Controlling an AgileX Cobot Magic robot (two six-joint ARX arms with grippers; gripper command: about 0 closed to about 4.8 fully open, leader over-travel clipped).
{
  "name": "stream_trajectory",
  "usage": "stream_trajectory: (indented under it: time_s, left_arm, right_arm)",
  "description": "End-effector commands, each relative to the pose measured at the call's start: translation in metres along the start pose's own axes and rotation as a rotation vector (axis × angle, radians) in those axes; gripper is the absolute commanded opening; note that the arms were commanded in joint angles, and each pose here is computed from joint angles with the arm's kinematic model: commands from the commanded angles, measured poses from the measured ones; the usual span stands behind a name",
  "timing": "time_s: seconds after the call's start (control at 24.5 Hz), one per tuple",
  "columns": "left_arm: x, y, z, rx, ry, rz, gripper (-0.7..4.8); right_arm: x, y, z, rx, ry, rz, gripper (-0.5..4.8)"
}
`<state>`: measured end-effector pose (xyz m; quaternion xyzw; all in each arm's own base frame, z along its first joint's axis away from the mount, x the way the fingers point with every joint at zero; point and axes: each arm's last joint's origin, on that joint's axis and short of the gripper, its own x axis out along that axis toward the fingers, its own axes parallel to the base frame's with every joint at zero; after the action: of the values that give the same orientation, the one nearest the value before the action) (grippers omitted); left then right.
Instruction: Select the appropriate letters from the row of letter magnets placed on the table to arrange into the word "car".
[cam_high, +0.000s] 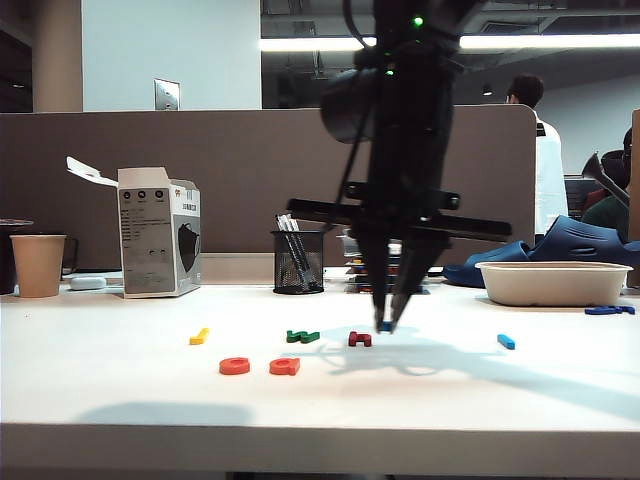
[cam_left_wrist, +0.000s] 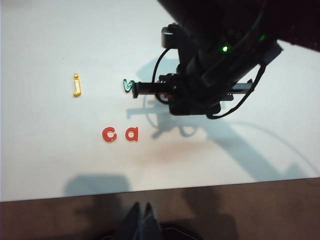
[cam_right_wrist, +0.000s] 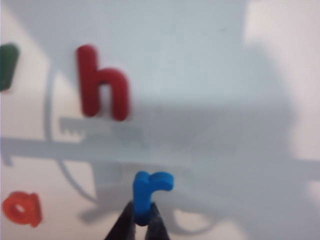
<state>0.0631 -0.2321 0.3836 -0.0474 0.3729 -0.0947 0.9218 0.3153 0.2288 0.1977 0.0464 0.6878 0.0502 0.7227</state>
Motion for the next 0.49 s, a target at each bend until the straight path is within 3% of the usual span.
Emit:
stream_trajectory:
  time_s: [0.04, 0.24, 0.49]
  left_arm:
    - [-0.001, 0.001, 0.001, -0.001, -0.010, 0.000, -0.05]
    - [-0.001, 0.001, 0.001, -0.001, -0.010, 0.000, -0.05]
    - [-0.001, 0.001, 0.001, -0.001, -0.010, 0.000, -0.05]
  right_arm:
    - [-0.002, 0.014, -0.008, -0.005, -0.018, 0.023, -0.08]
    - [0.000, 0.027, -0.017, -0.020, -0.018, 0.031, -0.08]
    - [0.000, 0.027, -0.021, -0.017, 0.018, 0.029, -0.08]
